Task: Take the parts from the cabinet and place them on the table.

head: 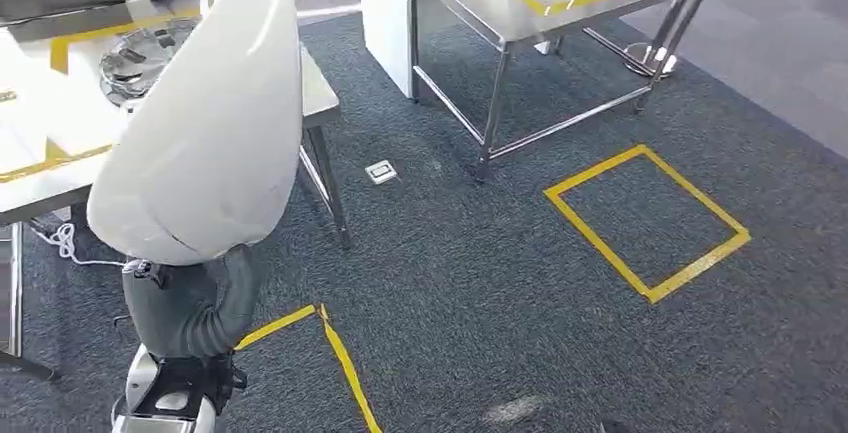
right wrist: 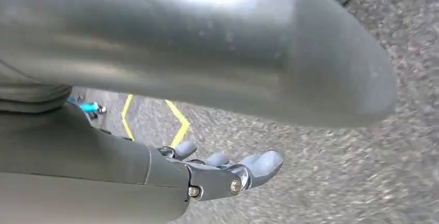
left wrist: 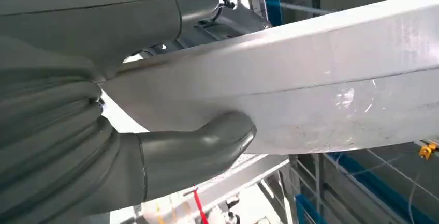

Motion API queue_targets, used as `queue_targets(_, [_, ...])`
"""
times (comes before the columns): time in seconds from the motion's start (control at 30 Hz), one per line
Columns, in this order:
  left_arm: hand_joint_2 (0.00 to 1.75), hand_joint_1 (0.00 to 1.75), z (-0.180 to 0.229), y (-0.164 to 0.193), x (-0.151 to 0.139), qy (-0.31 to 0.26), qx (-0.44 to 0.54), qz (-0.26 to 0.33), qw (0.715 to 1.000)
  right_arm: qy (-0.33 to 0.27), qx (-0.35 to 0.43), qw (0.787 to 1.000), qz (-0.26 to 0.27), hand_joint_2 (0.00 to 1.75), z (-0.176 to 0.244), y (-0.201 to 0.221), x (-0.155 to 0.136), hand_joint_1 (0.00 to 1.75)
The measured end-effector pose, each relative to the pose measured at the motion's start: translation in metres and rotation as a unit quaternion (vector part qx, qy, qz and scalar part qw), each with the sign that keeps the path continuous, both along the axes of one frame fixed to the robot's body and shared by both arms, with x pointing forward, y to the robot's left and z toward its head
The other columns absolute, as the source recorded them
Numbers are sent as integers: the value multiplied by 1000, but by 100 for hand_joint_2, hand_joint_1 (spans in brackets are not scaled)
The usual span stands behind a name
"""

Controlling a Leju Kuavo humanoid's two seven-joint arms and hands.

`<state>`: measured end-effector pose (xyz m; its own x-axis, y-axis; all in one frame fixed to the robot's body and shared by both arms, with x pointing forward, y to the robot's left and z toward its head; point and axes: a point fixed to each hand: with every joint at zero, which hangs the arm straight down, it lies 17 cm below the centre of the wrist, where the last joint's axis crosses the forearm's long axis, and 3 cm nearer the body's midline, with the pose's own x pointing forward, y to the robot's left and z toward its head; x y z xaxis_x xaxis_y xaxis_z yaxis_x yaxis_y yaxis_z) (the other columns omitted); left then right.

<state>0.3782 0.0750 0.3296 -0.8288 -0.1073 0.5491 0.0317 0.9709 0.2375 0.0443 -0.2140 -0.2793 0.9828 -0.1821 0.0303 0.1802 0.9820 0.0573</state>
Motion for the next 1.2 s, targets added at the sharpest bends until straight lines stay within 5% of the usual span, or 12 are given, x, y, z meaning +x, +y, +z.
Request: queue_targets(1.2, [175, 175, -8, -10, 1, 18, 32, 0, 999, -5, 0, 1000, -10, 0, 0, 2, 3, 0])
